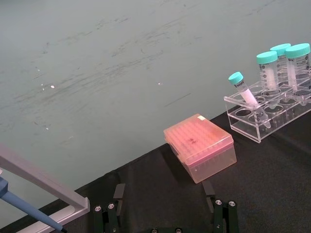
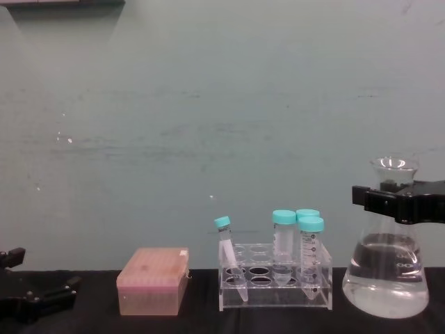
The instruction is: Pick up the beaker with the right gripper, shake it three times, and then put it down.
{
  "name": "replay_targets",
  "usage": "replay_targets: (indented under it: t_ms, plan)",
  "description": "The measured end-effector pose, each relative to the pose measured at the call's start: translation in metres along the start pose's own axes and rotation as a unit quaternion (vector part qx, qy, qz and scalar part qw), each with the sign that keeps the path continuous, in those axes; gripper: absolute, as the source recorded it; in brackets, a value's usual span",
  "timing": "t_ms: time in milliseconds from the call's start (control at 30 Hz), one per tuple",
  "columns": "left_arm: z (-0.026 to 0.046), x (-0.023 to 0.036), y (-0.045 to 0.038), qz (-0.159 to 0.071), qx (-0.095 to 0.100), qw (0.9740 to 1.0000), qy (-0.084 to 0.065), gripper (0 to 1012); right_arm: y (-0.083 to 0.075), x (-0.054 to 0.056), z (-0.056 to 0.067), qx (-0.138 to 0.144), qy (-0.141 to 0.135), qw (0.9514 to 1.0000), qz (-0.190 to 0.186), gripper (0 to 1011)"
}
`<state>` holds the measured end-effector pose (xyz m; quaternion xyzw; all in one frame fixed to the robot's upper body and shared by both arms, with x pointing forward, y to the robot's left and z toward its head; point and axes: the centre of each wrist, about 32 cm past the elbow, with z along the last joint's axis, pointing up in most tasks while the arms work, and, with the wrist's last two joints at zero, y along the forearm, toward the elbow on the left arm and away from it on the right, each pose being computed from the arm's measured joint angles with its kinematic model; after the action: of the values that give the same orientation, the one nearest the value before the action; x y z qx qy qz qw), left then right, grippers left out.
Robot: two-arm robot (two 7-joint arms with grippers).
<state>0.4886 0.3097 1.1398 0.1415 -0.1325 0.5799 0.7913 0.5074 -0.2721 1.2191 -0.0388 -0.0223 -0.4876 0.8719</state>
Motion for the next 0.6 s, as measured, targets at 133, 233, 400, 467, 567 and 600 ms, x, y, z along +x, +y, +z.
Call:
replay_targets:
  t_ms: [133, 233, 400, 467, 567, 600]
  plan:
    - [0.0, 0.0, 0.0, 0.0, 0.0, 1.0, 0.0, 1000, 0.0, 0.0, 0.0, 0.0, 0.0, 1.0, 0.0, 449]
    - [0.0, 0.0, 0.0, 0.0, 0.0, 1.0, 0.0, 1000, 0.0, 0.0, 0.0, 0.0, 0.0, 1.0, 0.0, 449]
    - [0.0, 0.0, 0.0, 0.0, 0.0, 1.0, 0.0, 1000, 0.0, 0.0, 0.0, 0.0, 0.0, 1.0, 0.0, 449]
    - [0.0, 0.0, 0.0, 0.0, 0.0, 1.0, 0.0, 1000, 0.0, 0.0, 0.0, 0.0, 0.0, 1.0, 0.0, 449]
    - [0.0, 0.0, 0.0, 0.0, 0.0, 1.0, 0.0, 1000, -0.0001, 0.0009, -0.0004, -0.001, 0.001, 1.0, 0.0, 449]
    - [0.0, 0.0, 0.0, 0.0, 0.0, 1.0, 0.0, 1000, -0.0001, 0.0018, -0.0009, -0.001, 0.003, 1.0, 0.001, 449]
